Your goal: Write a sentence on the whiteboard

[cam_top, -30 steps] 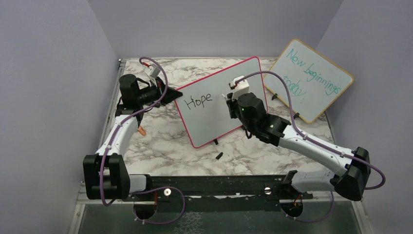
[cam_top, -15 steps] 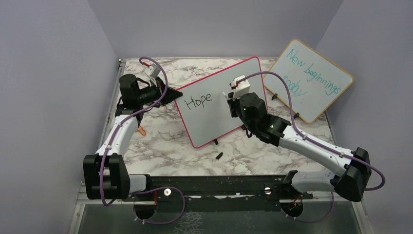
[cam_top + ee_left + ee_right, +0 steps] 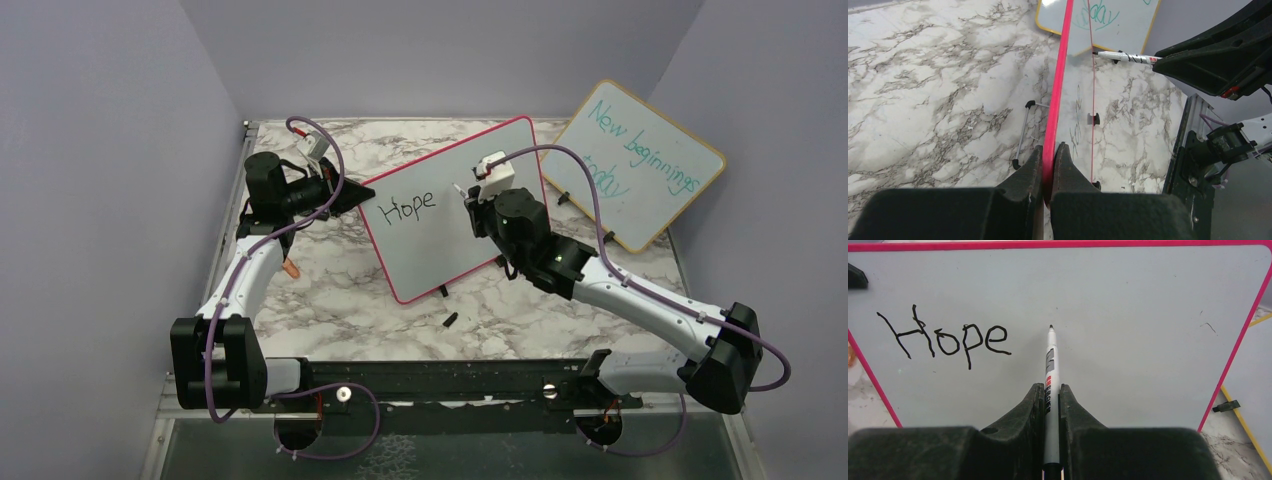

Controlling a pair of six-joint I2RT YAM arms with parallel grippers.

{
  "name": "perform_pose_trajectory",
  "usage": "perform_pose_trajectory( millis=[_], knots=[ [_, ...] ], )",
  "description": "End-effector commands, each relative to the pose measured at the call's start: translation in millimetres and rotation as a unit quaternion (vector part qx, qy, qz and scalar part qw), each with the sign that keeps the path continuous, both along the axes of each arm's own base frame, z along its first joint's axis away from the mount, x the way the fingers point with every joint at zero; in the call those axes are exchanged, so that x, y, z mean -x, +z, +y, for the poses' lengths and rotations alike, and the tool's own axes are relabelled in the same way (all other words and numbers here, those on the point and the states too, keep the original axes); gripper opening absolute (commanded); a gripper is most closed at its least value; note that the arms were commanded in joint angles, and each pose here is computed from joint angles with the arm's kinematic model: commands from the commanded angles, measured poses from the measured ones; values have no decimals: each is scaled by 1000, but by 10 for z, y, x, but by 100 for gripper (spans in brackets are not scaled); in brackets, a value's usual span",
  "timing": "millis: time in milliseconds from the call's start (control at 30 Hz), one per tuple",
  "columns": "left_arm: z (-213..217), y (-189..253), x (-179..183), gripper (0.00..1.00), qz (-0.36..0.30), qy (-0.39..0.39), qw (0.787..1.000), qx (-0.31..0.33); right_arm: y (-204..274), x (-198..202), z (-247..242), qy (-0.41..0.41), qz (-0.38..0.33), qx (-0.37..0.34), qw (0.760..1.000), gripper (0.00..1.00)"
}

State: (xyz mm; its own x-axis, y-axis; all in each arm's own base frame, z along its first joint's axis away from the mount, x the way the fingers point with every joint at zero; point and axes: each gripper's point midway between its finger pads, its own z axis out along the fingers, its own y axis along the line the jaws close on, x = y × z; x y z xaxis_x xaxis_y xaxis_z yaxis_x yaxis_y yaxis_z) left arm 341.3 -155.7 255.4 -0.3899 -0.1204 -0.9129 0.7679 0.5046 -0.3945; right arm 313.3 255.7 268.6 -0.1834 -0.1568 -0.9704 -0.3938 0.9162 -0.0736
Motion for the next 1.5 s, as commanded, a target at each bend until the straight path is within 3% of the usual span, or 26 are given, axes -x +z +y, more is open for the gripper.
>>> perform_pose_trajectory(
  millis=[0, 867, 1467],
  knots=[
    [8, -495, 0, 0, 30, 4, 998, -49, 74, -52, 65, 11, -11, -9, 1000, 1],
    [9, -491, -1, 0, 28, 3, 998, -51, 6, -180, 157, 11, -4, -16, 1000, 1],
    [20, -494, -9, 0, 28, 6, 998, -53, -91, 15, 61, 29, 24, -15, 999, 1]
  ],
)
